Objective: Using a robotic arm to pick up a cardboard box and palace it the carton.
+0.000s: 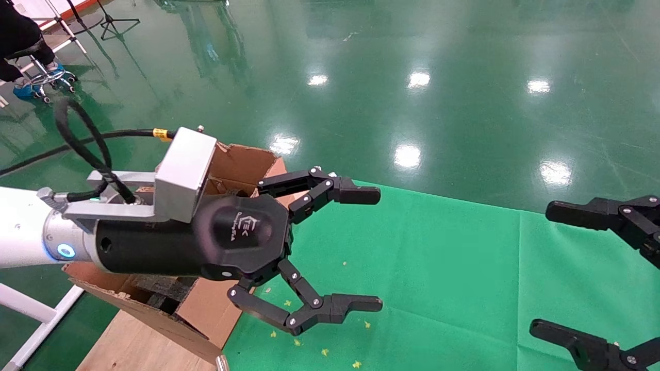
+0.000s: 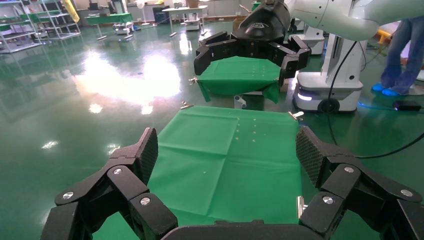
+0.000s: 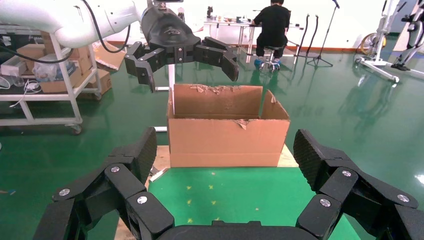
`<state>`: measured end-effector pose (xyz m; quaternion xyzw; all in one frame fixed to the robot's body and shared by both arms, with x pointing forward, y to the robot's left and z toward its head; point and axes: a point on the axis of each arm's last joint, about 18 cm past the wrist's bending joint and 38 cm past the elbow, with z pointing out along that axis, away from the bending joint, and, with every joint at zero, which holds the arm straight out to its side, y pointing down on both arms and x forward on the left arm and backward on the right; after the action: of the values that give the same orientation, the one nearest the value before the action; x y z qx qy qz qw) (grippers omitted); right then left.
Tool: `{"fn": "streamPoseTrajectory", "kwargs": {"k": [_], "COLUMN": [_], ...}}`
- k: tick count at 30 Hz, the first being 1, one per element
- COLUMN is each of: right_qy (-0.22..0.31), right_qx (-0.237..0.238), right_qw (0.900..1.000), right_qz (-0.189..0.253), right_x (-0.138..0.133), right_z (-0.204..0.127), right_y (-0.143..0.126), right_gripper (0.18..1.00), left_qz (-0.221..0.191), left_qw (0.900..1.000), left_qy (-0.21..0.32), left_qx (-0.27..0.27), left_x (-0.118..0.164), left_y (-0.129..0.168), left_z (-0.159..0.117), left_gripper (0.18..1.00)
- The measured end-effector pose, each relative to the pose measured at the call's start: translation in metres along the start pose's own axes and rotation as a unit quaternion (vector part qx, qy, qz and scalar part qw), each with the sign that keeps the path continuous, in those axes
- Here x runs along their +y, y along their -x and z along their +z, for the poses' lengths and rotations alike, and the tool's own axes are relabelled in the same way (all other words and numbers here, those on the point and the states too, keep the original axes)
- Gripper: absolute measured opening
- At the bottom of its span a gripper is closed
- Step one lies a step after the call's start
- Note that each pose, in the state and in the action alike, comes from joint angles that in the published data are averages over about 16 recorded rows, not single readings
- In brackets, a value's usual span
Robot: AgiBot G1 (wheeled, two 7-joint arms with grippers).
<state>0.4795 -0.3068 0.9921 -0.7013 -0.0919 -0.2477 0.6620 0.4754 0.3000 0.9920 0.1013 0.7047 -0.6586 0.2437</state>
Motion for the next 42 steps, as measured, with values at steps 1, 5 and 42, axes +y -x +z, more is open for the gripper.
{"fn": "streamPoseTrajectory", "kwargs": {"k": [1, 5, 42], "right_qy": [0.000, 0.000, 0.000], "right_qx": [0.000, 0.000, 0.000], "right_qw": [1.000, 1.000, 1.000], "right_qz": [0.000, 0.000, 0.000], "right_x": [0.0000, 0.0000, 0.0000], "right_z": [0.0000, 0.0000, 0.0000], "right_y": [0.0000, 0.0000, 0.0000], "right_gripper": [1.001, 1.001, 1.001], "left_qz": [0.000, 0.000, 0.000], "left_qw": [1.0000, 1.0000, 1.0000], "left_qy": [0.000, 0.000, 0.000], "left_qx": [0.000, 0.000, 0.000], "left_x": [0.0000, 0.0000, 0.0000], "left_y": [0.0000, 0.0001, 0.0003], "left_z": [0.0000, 0.0000, -0.0001], "left_gripper": [1.001, 1.001, 1.001]}}
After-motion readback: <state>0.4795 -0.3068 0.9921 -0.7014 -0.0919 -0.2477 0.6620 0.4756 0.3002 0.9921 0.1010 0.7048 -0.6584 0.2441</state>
